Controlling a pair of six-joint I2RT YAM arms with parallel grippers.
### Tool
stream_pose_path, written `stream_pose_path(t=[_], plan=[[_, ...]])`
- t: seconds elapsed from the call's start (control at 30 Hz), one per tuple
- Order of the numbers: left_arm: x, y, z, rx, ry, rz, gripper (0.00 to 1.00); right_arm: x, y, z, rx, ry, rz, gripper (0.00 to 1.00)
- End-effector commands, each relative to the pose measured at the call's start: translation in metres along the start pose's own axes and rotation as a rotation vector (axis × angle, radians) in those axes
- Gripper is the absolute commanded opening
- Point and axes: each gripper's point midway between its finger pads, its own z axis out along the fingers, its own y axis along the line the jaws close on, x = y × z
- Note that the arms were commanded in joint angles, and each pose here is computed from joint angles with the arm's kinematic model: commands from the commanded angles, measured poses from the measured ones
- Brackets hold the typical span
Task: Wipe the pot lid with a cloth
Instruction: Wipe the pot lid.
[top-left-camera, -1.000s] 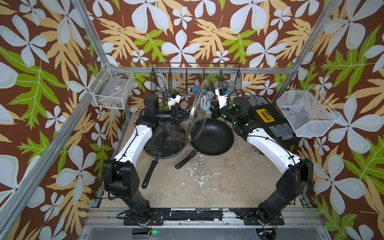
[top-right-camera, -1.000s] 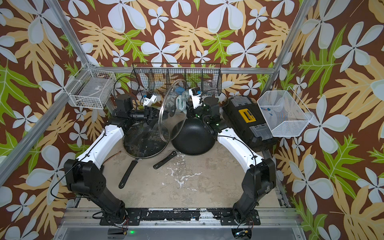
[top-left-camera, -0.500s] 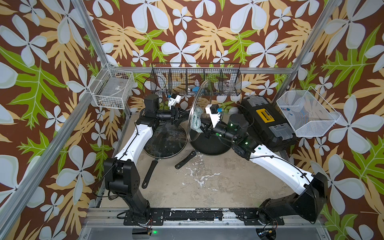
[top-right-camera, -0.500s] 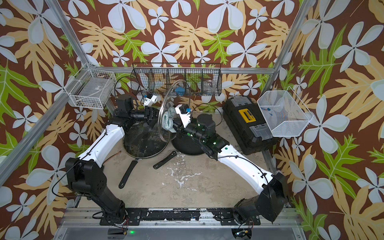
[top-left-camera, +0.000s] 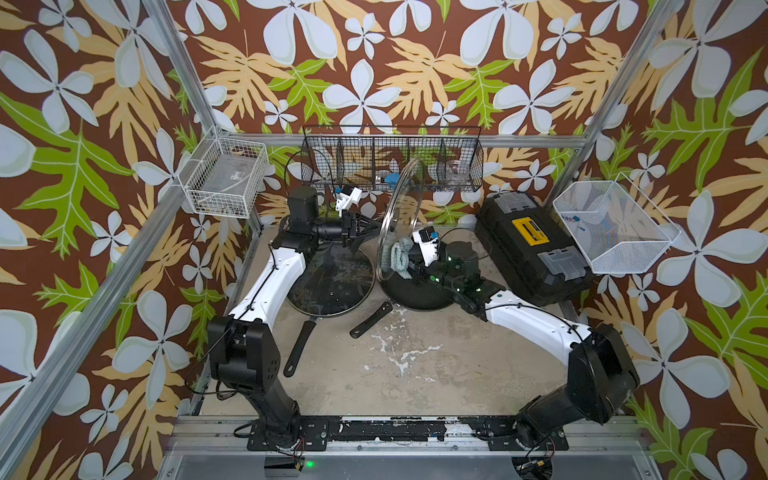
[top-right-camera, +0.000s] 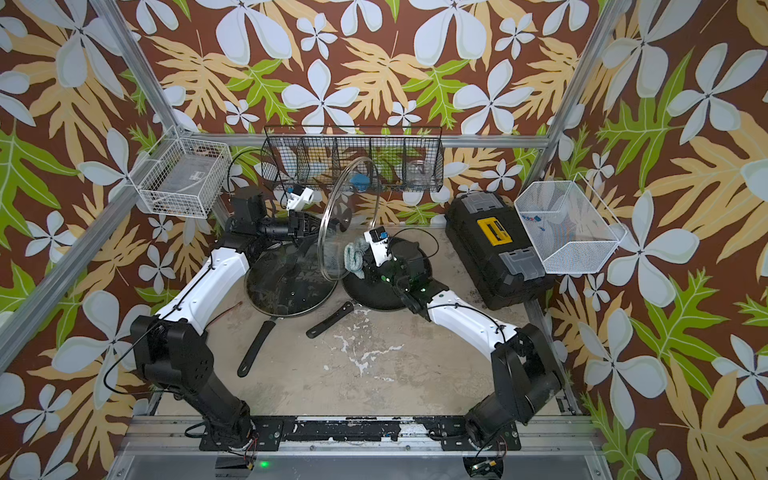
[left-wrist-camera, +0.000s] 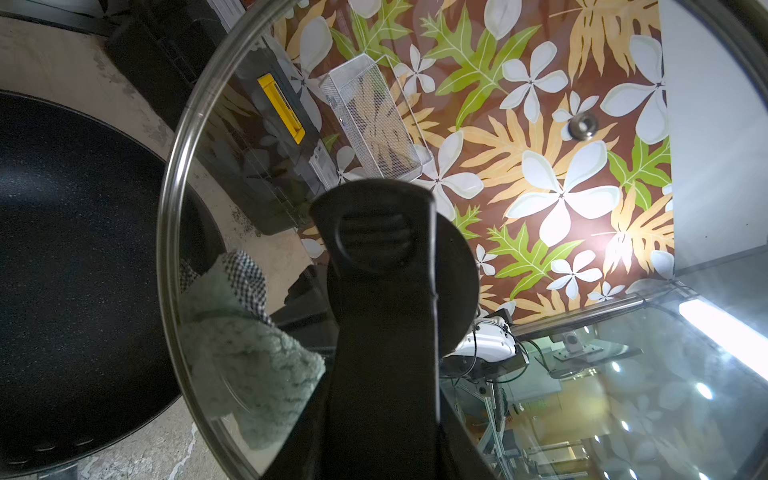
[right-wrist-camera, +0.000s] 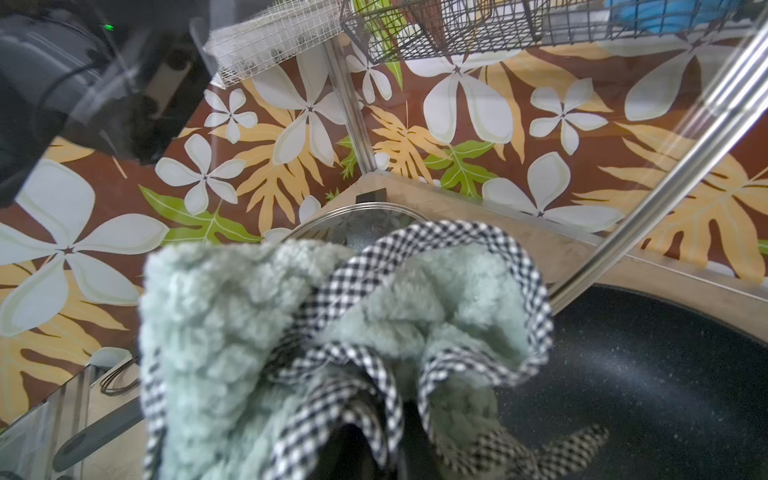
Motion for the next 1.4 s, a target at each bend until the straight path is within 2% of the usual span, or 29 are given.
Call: stream_pose_path(t=[0.0, 0.1, 0.23, 0.53, 0.7, 0.87, 1.0, 1.23, 1.37], plan=[[0.002, -0.022, -0.002, 0.051, 0.02, 0.091, 0.0, -0.013, -0.029, 0.013, 0.101, 0.002, -0.027, 0.0], [0.004, -0.021, -0.002, 0.049, 0.019, 0.087, 0.0, -0.037, -0.041, 0.02, 0.14, -0.025, -0.05, 0.0], [0.007, -0.019, -0.003, 0.046, 0.019, 0.084, 0.0, -0.081, -0.033, 0.019, 0.118, -0.102, -0.098, 0.0], [0.008, -0.015, -0.002, 0.044, 0.02, 0.075, 0.0, -0.172, 0.017, -0.021, -0.011, -0.307, -0.169, 0.0], [0.005, -0.012, -0.001, 0.039, 0.015, 0.074, 0.0, -0.19, 0.06, -0.043, -0.119, -0.352, -0.215, 0.0], [0.002, -0.011, 0.0, 0.039, 0.014, 0.078, 0.0, -0.158, 0.102, -0.054, -0.234, -0.293, -0.23, 0.0], [0.0, -0.01, 0.0, 0.039, 0.012, 0.082, 0.0, -0.108, 0.121, -0.056, -0.288, -0.205, -0.195, 0.0], [-0.001, -0.012, 0.0, 0.04, 0.013, 0.078, 0.0, -0.027, 0.086, -0.041, -0.185, -0.067, -0.144, 0.0], [0.0, -0.017, 0.0, 0.045, 0.016, 0.083, 0.0, -0.012, 0.054, -0.027, -0.095, -0.03, -0.122, 0.0]])
